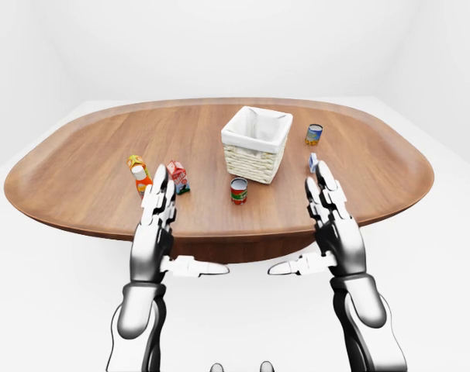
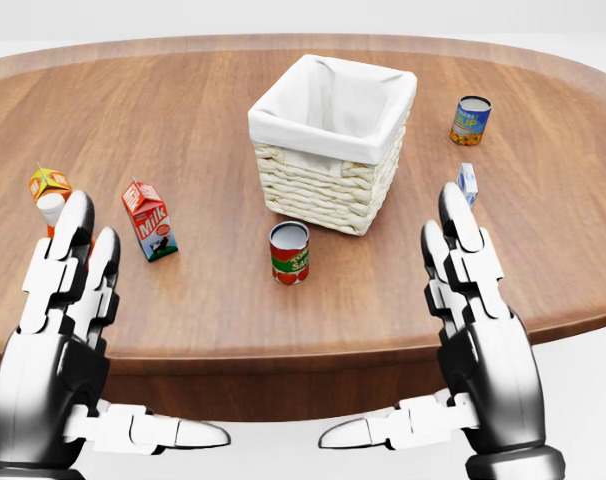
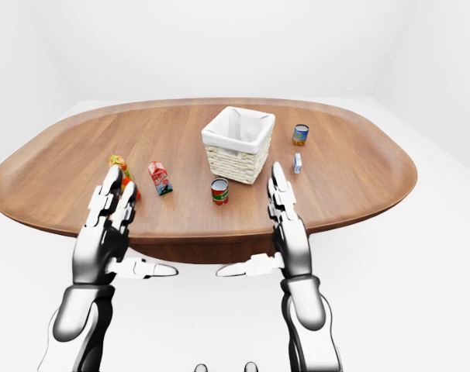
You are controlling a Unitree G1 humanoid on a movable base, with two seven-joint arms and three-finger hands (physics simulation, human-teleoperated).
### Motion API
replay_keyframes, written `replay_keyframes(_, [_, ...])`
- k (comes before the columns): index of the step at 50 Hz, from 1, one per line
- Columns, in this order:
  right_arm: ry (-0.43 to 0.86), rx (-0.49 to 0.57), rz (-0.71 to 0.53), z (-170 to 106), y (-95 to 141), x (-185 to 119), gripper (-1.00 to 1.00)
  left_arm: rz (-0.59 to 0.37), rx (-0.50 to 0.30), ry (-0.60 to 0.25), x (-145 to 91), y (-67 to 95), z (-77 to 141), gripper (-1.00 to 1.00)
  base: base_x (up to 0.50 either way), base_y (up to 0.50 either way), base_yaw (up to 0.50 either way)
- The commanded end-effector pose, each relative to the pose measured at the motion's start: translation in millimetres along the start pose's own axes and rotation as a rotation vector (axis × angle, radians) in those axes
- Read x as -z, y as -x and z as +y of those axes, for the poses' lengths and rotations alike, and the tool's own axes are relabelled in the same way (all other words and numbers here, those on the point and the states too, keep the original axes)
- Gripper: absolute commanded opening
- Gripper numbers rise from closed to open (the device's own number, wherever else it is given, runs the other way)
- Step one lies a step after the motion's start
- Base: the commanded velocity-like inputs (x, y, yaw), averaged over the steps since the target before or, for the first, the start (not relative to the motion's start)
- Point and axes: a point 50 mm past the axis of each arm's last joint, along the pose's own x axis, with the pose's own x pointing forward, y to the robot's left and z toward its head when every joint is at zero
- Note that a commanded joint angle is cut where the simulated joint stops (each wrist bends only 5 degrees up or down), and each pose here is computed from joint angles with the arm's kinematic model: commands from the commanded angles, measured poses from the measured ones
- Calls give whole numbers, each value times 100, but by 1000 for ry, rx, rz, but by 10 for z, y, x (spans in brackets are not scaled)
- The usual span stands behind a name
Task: Pick the milk and place it in the basket.
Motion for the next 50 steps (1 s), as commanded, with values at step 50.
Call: replay_keyframes(50, [-6, 14, -161, -10, 114, -409, 100, -90, 14, 2, -233, 65, -17, 100, 1, 0, 0])
